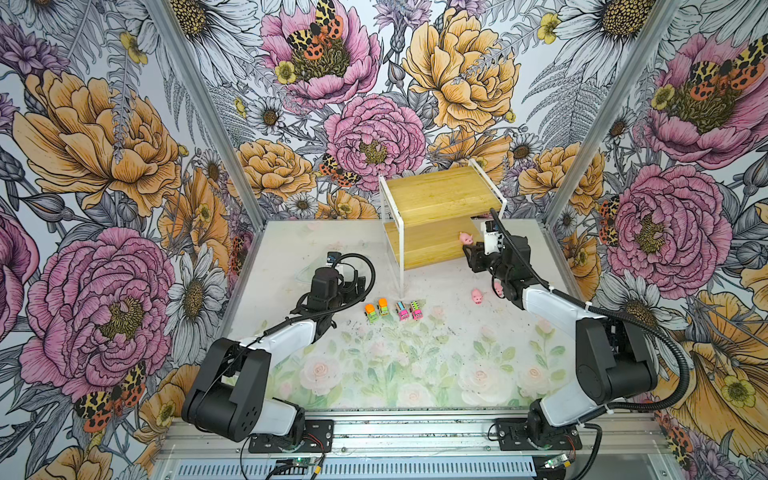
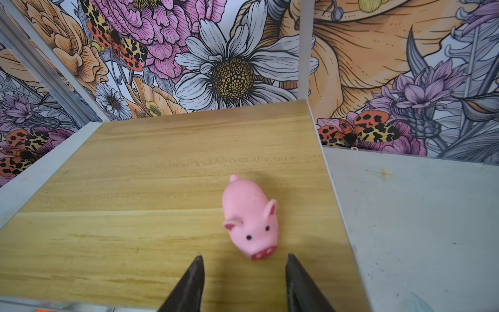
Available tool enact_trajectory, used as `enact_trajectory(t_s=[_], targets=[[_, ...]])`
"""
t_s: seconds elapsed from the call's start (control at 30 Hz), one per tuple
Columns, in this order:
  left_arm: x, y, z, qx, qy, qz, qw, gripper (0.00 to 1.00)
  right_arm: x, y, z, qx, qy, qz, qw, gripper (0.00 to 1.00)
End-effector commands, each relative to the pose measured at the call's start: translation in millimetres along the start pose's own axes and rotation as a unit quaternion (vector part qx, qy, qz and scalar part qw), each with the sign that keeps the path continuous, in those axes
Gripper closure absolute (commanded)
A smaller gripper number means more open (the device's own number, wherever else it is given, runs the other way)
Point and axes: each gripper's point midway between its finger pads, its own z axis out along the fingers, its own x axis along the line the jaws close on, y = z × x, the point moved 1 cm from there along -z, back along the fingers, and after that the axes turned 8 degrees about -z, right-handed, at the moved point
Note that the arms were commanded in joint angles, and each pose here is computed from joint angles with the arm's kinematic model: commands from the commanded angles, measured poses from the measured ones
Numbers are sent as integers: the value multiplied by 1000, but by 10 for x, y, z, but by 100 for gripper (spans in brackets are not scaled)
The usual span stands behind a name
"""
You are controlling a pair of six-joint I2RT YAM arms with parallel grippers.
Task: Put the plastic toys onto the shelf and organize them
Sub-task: 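Nudge the pink pig farther onto the lower shelf with the right gripper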
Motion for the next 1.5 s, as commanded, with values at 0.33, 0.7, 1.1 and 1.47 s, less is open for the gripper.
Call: enact_trajectory(t_s=[0.33,0.7,1.1,1.47], targets=[[-20,-24,17,6,-4,8,1000,1,-81,123,18,-26,-22,-22,999,47],[-10,-30,22,8,-3,7,1000,1,-81,95,202,-31,-14,-19,999,47],[-11,-25,22,7,-3,7,1000,1,50,87,183,-30,7,-13,999,53],[-12,-27,23,7,-3,7,1000,1,156,65,135,-26,34,-14,999,60]])
